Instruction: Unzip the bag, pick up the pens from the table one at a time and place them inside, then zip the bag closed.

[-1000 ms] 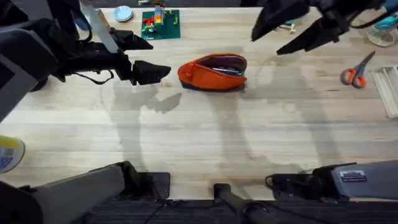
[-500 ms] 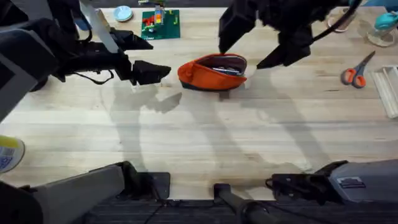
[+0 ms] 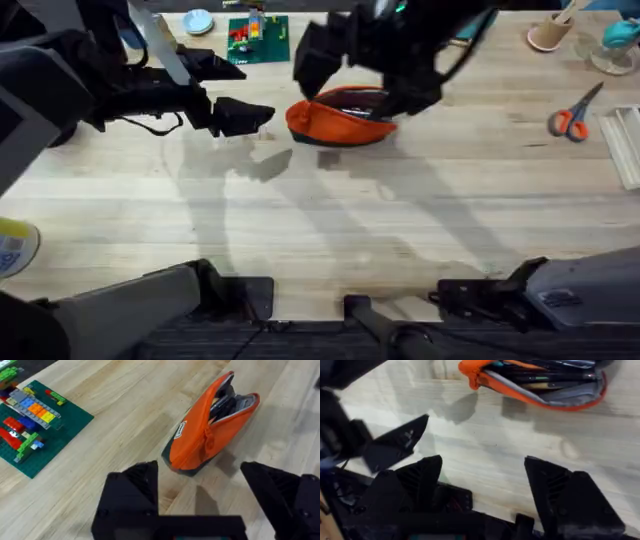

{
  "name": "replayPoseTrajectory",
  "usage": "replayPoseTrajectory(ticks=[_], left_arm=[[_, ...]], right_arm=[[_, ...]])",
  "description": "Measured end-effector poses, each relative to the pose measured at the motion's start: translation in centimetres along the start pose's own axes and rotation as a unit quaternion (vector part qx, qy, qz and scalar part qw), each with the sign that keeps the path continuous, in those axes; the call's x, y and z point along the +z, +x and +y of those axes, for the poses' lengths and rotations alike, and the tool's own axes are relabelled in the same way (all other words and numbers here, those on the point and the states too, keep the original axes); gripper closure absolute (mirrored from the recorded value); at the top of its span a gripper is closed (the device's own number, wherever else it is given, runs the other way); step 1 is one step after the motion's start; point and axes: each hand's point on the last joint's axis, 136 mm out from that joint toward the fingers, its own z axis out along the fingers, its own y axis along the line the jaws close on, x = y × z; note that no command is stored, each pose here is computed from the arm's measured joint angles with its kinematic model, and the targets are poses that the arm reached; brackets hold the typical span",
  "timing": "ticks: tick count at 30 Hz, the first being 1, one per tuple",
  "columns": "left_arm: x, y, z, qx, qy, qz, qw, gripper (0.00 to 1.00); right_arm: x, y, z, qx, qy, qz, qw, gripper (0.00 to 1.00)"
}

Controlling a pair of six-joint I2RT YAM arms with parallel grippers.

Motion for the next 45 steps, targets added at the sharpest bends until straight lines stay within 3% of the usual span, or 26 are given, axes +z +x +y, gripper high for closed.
replayPoseTrajectory(ticks=[6,23,45], left_arm=[[0.0,0.0,0.0,0.0,0.0,0.0,1.0,0.008],[0.0,0.0,0.0,0.0,0.0,0.0,1.0,0.008],[0.0,0.0,0.0,0.0,0.0,0.0,1.0,0.008]], right_arm=[[4.1,-0.2,0.8,-0.002,0.018,0.02,1.0,0.027],[9.8,-1.7,1.1,0.022,0.041,0.02,0.999,0.04],[11.8,-4.3,1.3,0.036,0.049,-0.034,0.998,0.064]])
